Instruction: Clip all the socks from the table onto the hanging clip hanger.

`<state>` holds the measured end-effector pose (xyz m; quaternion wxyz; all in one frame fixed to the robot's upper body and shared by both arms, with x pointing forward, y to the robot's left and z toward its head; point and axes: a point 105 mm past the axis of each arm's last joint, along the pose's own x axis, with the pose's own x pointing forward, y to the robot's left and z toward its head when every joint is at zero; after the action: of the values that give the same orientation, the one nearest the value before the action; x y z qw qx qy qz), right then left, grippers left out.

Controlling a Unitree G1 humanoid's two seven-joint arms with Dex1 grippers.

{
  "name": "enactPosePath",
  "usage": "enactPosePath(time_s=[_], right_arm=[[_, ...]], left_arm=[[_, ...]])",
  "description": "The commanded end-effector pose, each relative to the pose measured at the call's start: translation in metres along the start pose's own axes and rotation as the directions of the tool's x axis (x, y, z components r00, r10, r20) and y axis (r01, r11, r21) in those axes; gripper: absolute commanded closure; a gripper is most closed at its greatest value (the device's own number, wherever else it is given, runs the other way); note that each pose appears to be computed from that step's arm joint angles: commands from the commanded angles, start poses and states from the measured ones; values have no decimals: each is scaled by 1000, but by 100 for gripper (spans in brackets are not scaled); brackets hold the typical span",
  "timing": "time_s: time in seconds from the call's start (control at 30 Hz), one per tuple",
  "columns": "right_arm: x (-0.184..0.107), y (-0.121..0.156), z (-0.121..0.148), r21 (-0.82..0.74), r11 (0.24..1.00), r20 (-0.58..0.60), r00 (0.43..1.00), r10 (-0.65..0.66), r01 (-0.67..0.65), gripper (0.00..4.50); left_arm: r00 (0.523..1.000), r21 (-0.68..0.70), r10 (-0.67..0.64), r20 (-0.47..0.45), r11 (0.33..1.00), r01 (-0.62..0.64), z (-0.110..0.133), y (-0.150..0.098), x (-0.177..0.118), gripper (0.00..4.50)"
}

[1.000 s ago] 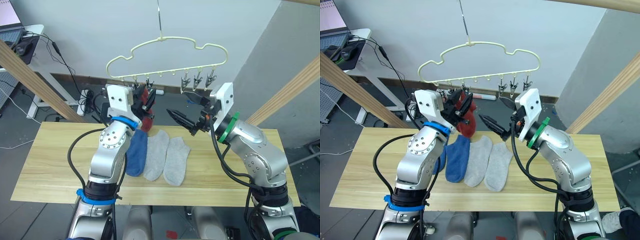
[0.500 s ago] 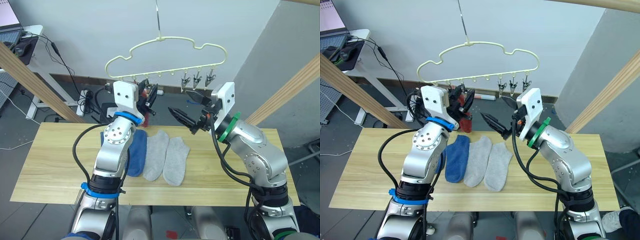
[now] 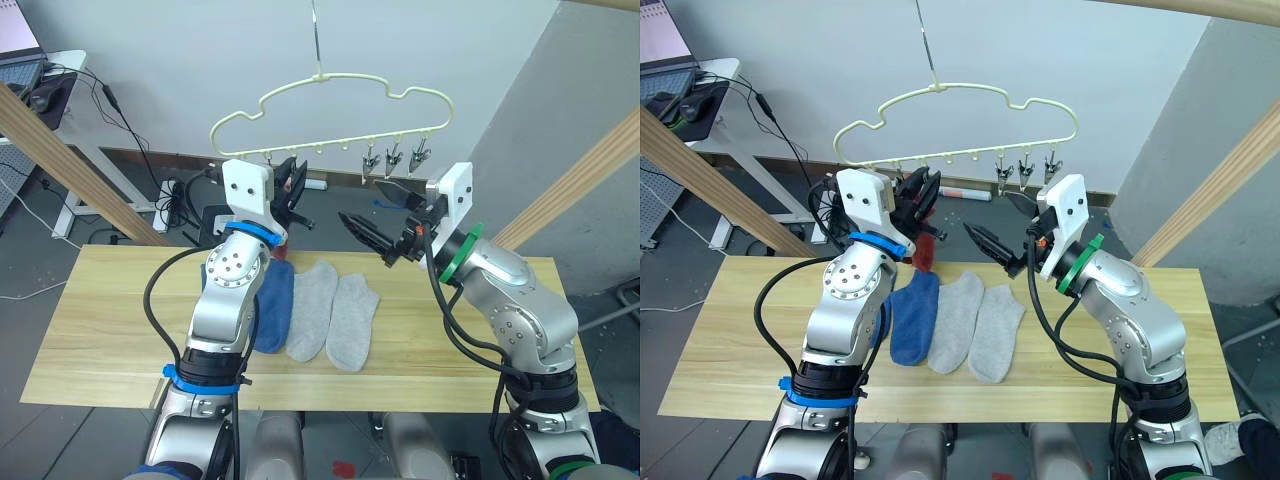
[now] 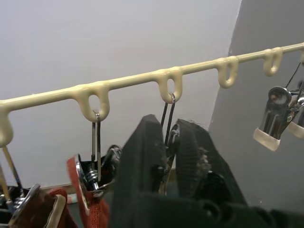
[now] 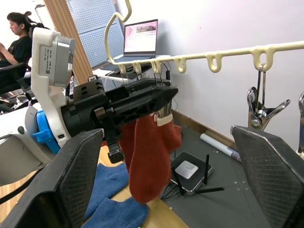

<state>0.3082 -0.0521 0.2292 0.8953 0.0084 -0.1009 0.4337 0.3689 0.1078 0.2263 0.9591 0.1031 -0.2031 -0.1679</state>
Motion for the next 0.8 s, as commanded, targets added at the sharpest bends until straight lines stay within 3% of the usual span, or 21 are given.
enactPosePath(time_s=[0.03, 0.13, 0.23, 0.4, 0.67, 0.8], right_arm=[[0, 8, 9, -16, 1000, 30, 999, 21, -21, 0], [-1, 7, -7, 5, 1000, -22, 1000, -3, 3, 0], [-9, -4, -76, -85, 993, -303, 947, -107, 85, 0], [-18, 2, -136, -109, 993, -497, 863, -86, 36, 0], [-19, 10, -186, -50, 994, -621, 777, -106, 95, 0], [-28, 15, -208, -97, 994, -677, 729, -104, 52, 0]], left_arm=[[998, 2, -1, 69, 1000, 1, 18, 0, -1, 449], [998, -14, 0, 59, 1000, 1, 16, 0, -2, 449], [1000, -109, 14, 12, 994, -13, 9, 3, -3, 449], [1000, -146, 22, -3, 989, -22, 10, 12, -7, 449], [1000, -135, 17, -23, 991, -20, 7, 12, -14, 449], [999, -139, 20, -27, 990, -23, 6, 10, -14, 449]])
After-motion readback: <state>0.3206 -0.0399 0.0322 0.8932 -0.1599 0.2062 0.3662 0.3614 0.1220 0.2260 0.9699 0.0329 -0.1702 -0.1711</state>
